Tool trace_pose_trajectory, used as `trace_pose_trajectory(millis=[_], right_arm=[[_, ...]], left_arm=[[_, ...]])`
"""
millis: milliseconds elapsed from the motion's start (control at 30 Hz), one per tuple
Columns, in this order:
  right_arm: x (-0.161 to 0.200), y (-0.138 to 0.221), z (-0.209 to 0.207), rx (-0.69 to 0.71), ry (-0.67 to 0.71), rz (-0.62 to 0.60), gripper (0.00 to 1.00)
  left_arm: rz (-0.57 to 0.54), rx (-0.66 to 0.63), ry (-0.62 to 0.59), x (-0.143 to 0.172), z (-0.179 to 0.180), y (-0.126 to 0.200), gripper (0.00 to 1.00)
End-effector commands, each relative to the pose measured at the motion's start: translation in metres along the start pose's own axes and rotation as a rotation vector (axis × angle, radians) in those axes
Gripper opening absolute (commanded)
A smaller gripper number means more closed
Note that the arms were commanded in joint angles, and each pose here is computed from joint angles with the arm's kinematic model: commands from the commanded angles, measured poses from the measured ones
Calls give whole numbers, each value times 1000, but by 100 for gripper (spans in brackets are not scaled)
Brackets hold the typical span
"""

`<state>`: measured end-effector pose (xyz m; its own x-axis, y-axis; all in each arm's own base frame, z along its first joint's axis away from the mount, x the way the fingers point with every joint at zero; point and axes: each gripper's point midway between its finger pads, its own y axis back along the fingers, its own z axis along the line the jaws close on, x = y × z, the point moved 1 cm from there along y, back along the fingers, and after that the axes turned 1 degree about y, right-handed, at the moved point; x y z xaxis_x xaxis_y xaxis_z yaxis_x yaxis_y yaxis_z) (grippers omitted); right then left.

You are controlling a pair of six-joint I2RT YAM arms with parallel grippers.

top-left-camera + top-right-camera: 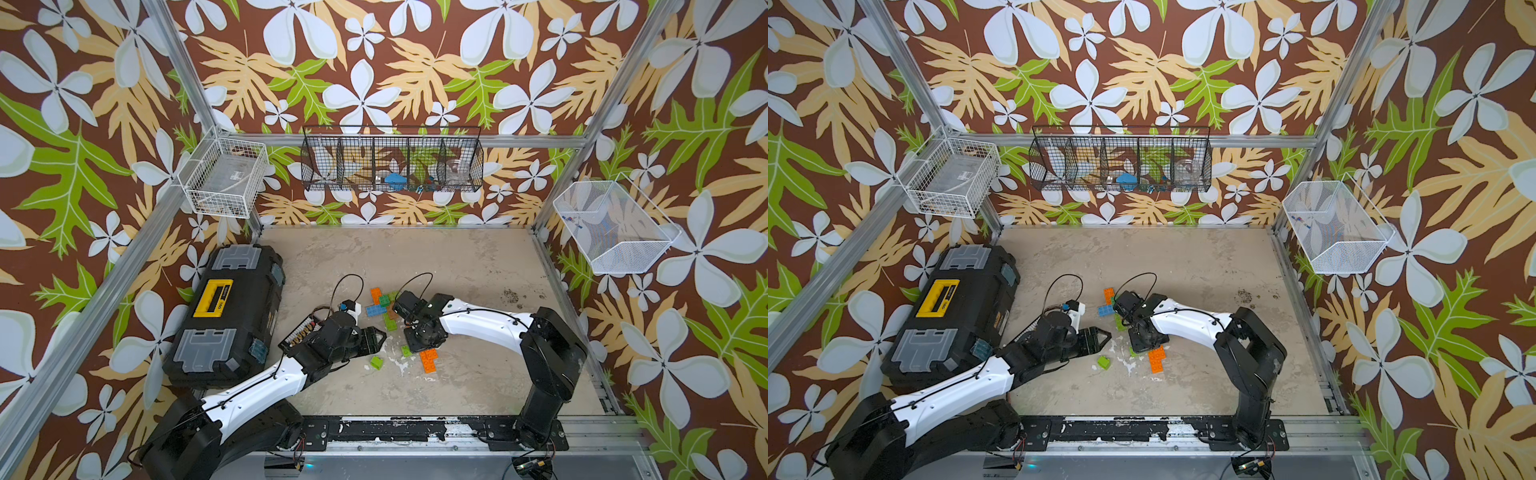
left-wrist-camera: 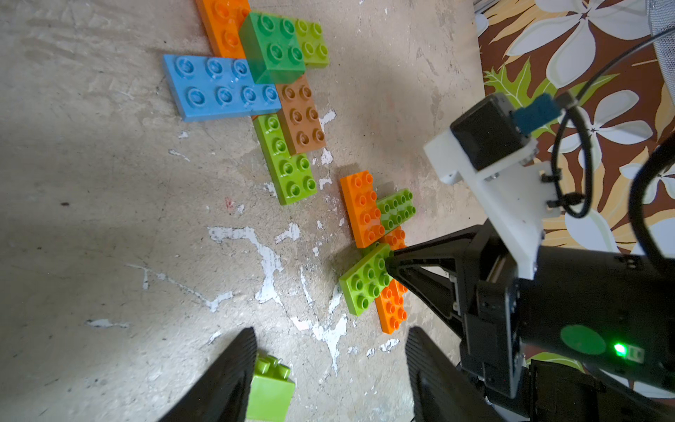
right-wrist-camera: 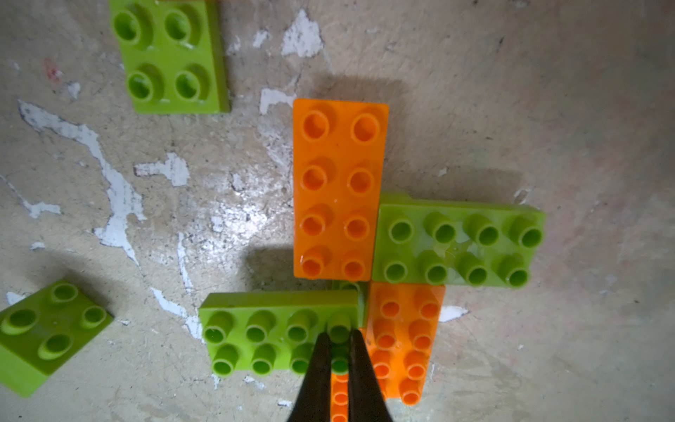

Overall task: Assemble a small pinwheel with lego
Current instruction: Assemble the lego brick with the lego brick.

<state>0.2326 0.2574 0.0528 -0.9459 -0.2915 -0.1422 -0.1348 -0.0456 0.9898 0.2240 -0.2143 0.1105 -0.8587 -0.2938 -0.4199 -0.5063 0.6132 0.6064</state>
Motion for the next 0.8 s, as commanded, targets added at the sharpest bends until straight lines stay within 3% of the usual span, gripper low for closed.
trace_pose_trajectory(millis=[0,767], right_arm=[[0,-1,-3,17,-11,-4,9],[6,-15,-7,42,-11,26,9]], left_arm=[[-16,16,-10,-5,-4,0,68],[-13,10,-11,-5,-3,0,68]])
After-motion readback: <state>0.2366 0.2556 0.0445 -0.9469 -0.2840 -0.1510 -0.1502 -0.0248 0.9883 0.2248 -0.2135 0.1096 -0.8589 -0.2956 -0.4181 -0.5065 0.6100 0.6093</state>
